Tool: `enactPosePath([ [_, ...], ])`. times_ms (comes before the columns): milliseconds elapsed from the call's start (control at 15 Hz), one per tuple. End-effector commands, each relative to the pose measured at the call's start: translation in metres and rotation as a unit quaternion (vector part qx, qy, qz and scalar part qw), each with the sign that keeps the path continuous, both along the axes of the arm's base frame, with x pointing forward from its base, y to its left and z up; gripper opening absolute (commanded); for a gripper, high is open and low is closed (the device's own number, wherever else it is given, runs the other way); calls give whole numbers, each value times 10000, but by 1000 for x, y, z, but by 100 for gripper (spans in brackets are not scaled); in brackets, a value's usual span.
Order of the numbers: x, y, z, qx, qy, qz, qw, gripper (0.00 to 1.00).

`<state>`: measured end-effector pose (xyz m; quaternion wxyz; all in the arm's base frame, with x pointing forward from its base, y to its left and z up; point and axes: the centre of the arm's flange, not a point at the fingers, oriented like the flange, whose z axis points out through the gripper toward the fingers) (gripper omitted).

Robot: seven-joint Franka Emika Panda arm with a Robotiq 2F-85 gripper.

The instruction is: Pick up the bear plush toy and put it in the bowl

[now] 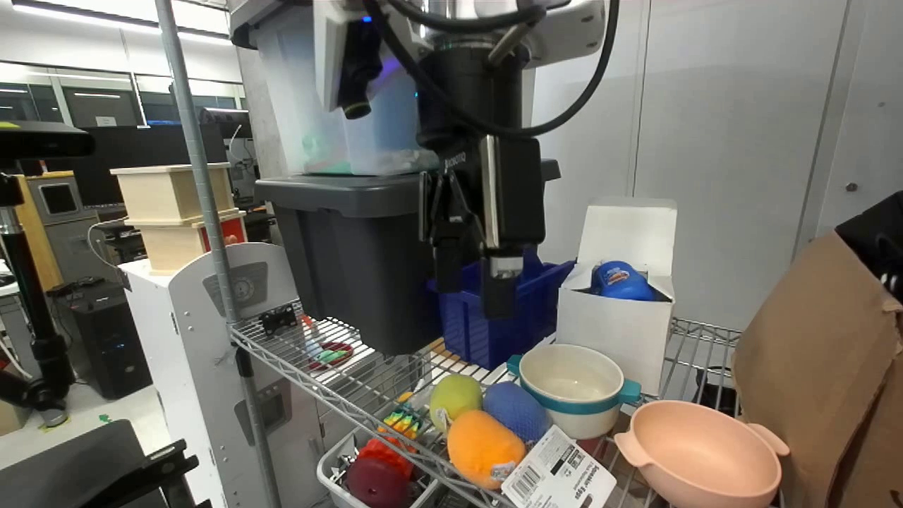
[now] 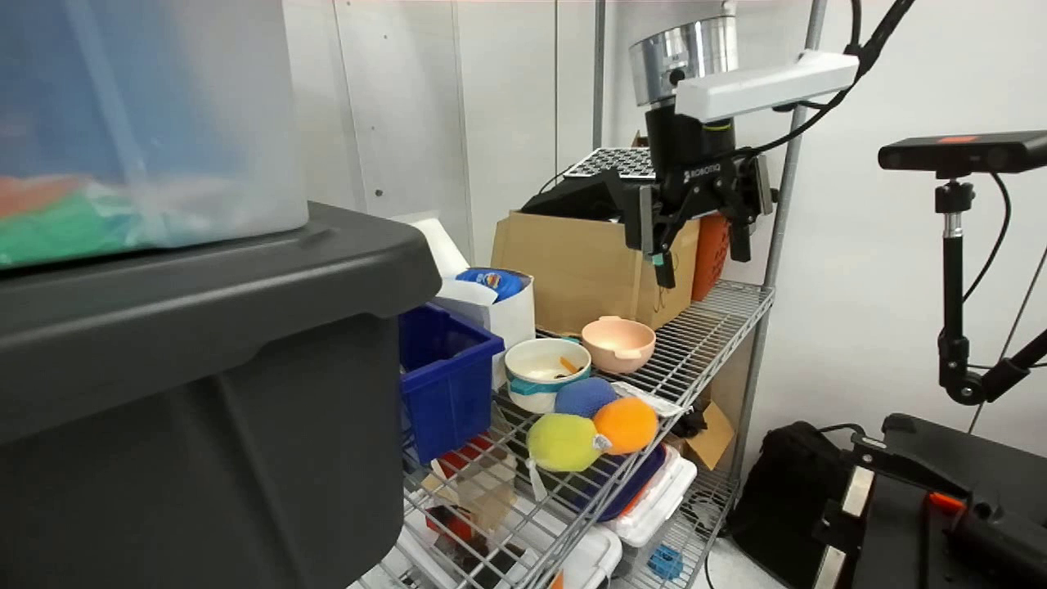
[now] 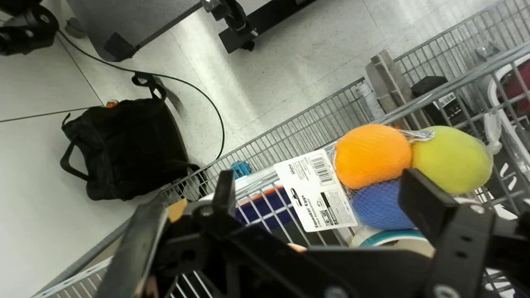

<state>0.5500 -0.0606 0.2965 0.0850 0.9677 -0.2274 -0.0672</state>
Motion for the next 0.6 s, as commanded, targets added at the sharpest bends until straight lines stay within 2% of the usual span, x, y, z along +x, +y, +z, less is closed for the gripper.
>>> enactPosePath([
  [0,21,-7,-26,-179,-81,-80,9998,100],
  [533,35,-4,-66,-174,-303,51,9994,100],
])
